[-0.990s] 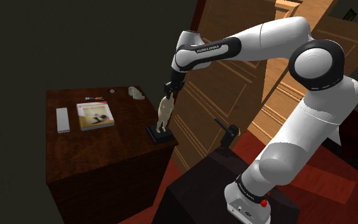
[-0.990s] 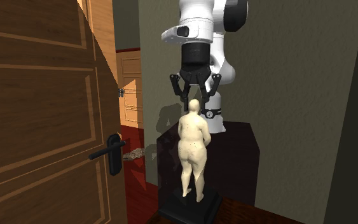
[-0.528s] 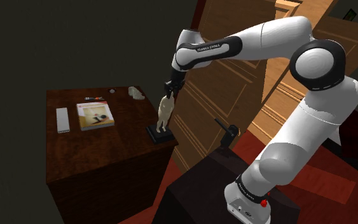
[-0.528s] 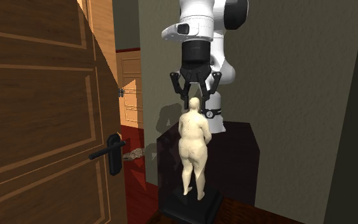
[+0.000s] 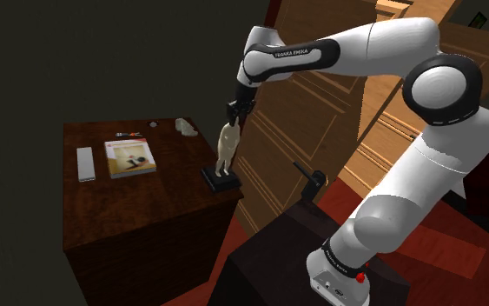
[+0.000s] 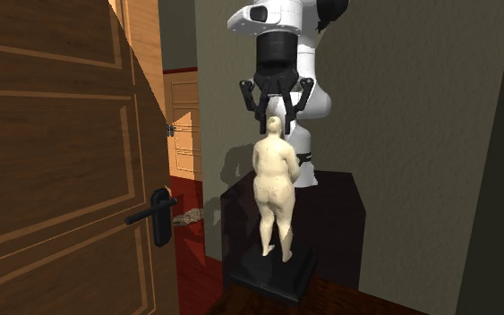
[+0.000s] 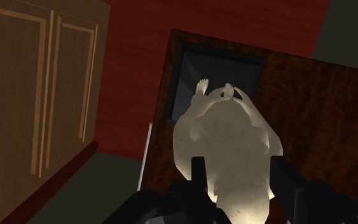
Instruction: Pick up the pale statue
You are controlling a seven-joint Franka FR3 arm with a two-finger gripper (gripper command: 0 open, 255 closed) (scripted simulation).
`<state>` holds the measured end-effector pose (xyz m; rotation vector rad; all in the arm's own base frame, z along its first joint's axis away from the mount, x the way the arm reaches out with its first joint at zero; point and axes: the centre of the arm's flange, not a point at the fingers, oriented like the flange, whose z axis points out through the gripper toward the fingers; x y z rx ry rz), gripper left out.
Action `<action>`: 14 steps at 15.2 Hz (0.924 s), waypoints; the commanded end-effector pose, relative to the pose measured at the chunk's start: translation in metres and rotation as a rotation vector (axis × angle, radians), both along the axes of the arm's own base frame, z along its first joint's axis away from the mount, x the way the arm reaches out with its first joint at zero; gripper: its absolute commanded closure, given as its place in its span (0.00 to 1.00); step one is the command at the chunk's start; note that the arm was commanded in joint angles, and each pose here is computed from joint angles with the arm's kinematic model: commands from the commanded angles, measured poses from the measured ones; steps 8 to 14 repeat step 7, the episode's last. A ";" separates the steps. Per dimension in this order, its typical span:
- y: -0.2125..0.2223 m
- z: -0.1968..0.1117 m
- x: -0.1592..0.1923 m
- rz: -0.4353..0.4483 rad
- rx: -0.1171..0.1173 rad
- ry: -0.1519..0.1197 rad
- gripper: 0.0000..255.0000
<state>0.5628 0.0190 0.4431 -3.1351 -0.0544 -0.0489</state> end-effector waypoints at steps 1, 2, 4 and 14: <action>-0.001 0.012 0.000 0.000 0.000 -0.002 1.00; -0.001 0.018 0.000 0.000 0.000 -0.002 1.00; -0.001 0.028 0.000 0.000 0.000 -0.002 1.00; -0.001 0.034 0.000 0.000 0.000 -0.002 1.00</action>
